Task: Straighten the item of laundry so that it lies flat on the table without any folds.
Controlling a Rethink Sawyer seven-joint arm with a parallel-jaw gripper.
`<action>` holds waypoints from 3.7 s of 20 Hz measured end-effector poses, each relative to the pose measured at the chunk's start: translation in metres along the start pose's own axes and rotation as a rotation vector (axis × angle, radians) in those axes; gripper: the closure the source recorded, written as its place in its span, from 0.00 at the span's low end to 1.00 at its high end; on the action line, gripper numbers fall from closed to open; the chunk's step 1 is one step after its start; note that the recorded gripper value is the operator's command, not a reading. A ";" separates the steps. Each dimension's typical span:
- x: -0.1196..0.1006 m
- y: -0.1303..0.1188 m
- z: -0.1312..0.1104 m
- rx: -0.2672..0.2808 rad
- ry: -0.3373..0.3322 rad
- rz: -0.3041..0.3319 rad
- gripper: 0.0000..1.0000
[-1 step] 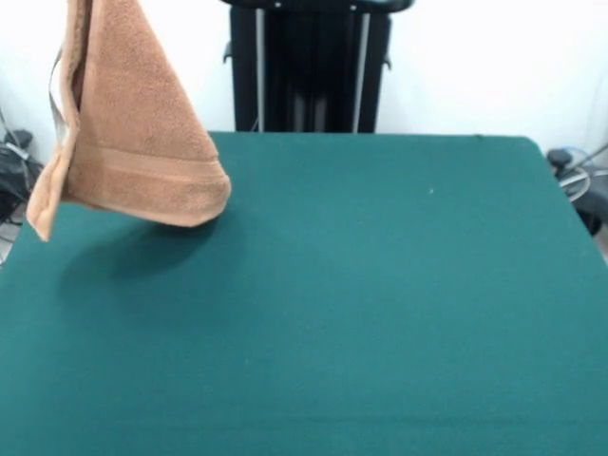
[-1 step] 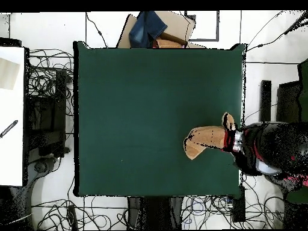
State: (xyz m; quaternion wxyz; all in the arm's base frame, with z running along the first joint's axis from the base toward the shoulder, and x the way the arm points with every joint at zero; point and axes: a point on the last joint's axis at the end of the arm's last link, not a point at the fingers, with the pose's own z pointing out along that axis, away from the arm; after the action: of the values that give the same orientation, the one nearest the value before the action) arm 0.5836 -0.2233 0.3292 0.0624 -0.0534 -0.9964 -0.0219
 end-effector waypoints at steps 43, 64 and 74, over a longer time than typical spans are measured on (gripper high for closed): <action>0.100 -0.051 -0.079 -0.028 0.167 -0.084 1.00; 0.063 -0.043 -0.050 0.080 -0.040 -0.141 1.00; 0.080 -0.045 0.010 0.040 -0.029 -0.134 1.00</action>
State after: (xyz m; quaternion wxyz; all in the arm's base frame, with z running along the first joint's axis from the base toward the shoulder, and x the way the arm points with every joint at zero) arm 0.4984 -0.2596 0.3276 0.0473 0.0143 -0.9988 -0.0054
